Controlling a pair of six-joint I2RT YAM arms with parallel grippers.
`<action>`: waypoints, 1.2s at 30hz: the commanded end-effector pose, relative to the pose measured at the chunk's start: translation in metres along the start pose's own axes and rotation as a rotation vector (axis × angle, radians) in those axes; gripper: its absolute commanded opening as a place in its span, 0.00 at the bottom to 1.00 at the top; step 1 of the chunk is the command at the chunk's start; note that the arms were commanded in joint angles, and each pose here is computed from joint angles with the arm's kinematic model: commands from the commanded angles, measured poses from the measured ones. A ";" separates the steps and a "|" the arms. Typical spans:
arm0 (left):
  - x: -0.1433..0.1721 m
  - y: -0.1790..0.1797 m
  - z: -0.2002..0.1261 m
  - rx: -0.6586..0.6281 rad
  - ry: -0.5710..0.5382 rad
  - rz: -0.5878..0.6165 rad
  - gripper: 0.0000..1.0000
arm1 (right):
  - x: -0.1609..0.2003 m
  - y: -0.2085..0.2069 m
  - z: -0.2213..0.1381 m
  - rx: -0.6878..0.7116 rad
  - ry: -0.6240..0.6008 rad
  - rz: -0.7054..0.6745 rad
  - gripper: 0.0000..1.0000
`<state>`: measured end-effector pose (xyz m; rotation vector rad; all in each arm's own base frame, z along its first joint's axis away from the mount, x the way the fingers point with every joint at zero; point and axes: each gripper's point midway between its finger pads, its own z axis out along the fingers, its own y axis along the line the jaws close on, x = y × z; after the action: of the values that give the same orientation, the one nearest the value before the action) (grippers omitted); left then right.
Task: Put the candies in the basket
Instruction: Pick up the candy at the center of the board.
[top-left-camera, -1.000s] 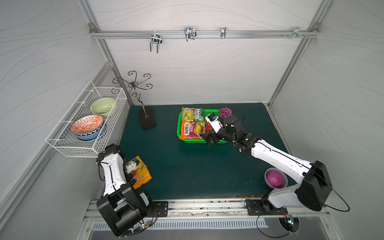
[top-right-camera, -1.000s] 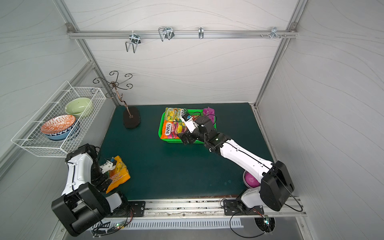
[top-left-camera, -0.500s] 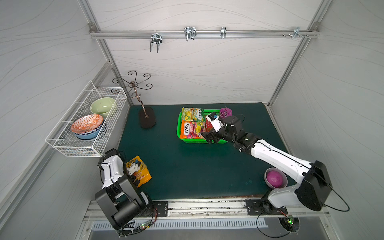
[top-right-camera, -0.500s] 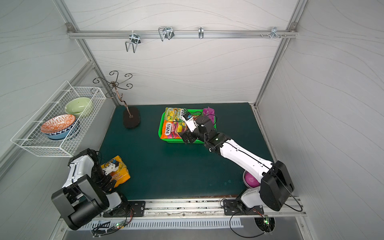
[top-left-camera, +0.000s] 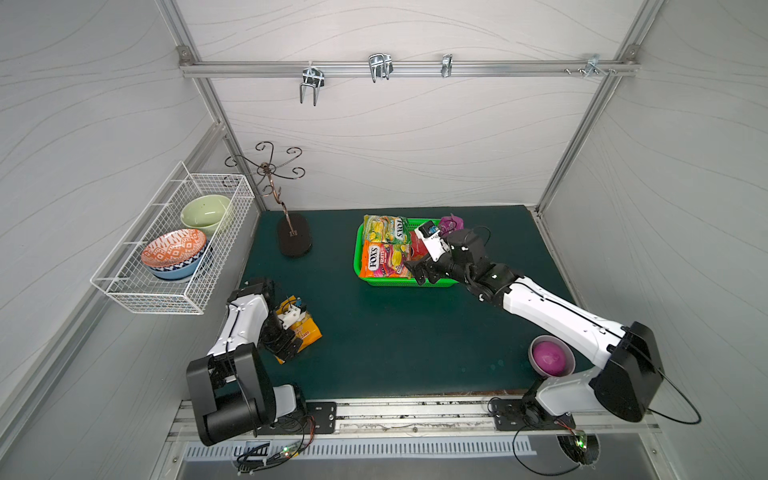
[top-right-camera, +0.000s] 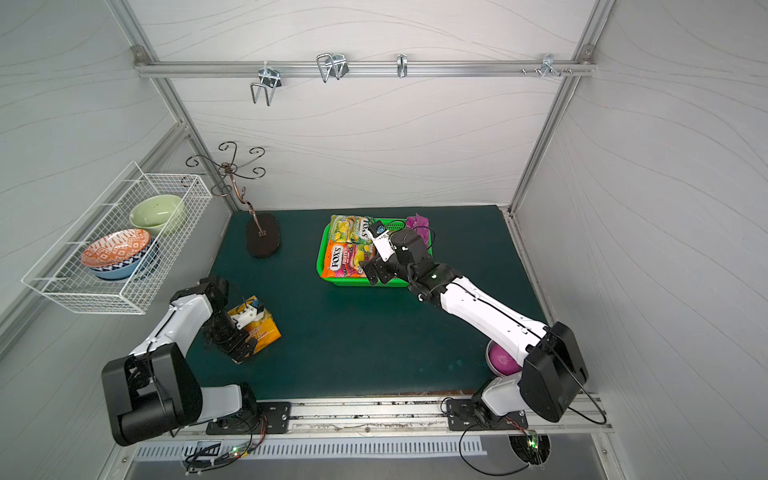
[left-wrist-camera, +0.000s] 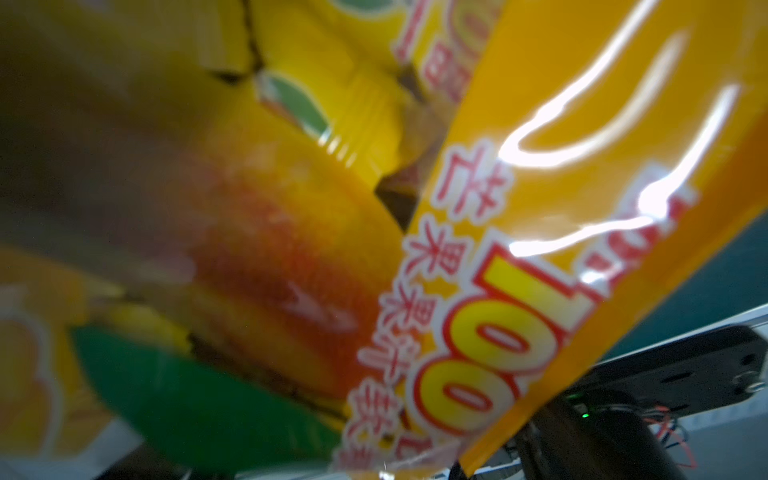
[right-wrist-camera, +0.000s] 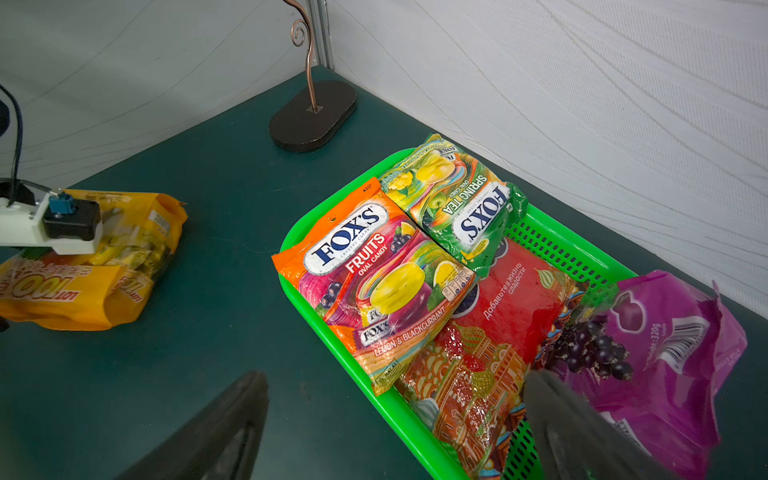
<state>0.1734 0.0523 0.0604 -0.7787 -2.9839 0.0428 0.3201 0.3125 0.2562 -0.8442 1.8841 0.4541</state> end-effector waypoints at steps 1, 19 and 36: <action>-0.049 -0.035 -0.024 0.157 -0.142 -0.042 0.99 | -0.001 -0.002 0.000 0.005 0.016 0.061 0.99; -0.093 -0.055 -0.099 0.220 -0.247 -0.039 0.99 | 0.067 0.168 0.040 -0.453 0.223 -0.087 0.85; -0.101 0.020 -0.061 0.096 -0.267 -0.396 0.99 | 0.105 0.198 0.110 -0.404 0.485 -0.038 0.65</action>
<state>0.2577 0.0205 0.1166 -0.3003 -3.2611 0.2373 0.2157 0.4766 0.1165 -1.3786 2.1805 0.6644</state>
